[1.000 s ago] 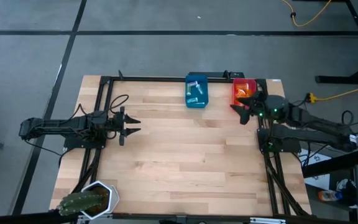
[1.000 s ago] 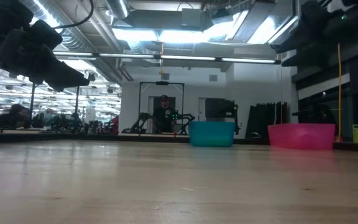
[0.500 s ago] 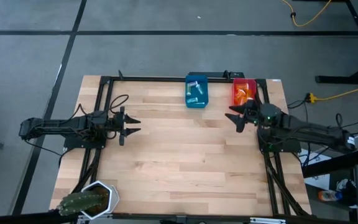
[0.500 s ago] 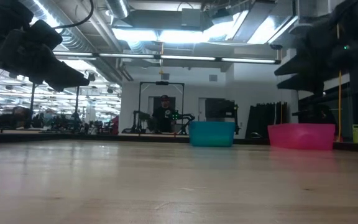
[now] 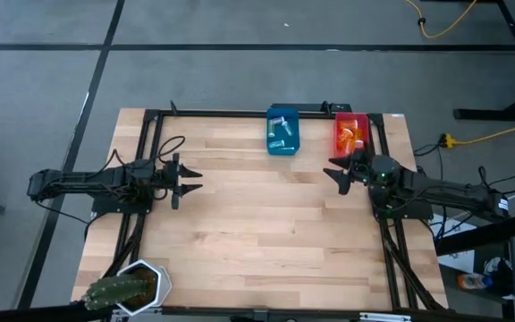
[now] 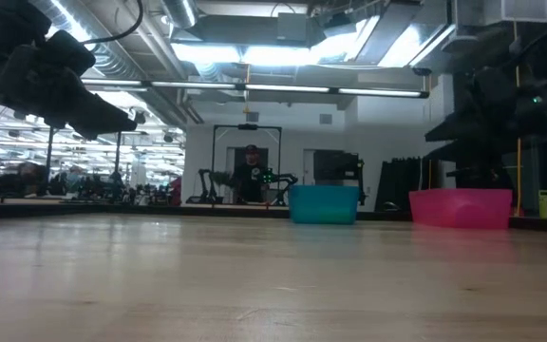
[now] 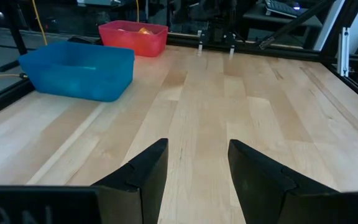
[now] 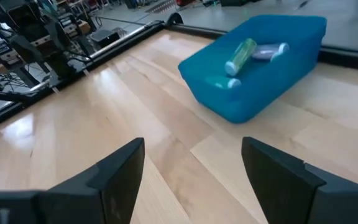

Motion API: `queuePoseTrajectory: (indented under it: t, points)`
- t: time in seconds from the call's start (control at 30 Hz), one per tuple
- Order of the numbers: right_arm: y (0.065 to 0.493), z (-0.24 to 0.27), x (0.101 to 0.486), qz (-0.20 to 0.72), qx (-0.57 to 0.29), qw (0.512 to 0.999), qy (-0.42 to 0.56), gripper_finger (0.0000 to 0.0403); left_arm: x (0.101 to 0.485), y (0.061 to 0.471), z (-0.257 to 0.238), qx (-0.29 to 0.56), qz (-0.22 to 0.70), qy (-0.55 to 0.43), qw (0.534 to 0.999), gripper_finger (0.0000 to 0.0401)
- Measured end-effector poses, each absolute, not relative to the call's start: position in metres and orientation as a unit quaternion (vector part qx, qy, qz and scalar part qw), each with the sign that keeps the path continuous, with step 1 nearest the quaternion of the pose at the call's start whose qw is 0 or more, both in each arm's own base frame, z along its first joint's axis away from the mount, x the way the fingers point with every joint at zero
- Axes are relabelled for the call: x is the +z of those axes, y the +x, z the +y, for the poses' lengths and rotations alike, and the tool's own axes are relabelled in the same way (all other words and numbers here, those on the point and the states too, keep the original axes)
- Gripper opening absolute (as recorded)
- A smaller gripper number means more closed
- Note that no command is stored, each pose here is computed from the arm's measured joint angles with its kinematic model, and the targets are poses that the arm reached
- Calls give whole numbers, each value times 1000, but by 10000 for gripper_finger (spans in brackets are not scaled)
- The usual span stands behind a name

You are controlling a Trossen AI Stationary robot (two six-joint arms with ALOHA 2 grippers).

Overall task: Pick and place medicine bottles into bin by pill shape (circle, oval)
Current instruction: Return to Home Position

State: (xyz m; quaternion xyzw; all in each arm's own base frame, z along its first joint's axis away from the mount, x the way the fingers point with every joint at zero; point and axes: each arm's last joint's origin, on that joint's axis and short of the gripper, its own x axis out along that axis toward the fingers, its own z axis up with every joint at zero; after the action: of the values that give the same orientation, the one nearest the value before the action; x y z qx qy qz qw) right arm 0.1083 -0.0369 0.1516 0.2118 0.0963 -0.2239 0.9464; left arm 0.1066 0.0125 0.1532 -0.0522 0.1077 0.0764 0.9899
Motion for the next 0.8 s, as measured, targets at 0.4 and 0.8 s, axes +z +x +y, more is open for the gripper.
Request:
queuePoseTrajectory:
  t: [0.4,0.8]
  points:
    - [108,-36,146,79,-199,956,199,271,153,107,12,76,108,-52,990,163]
    - [104,-30,156,41,-124,975,178,271,153,107,12,76,108,-52,990,163]
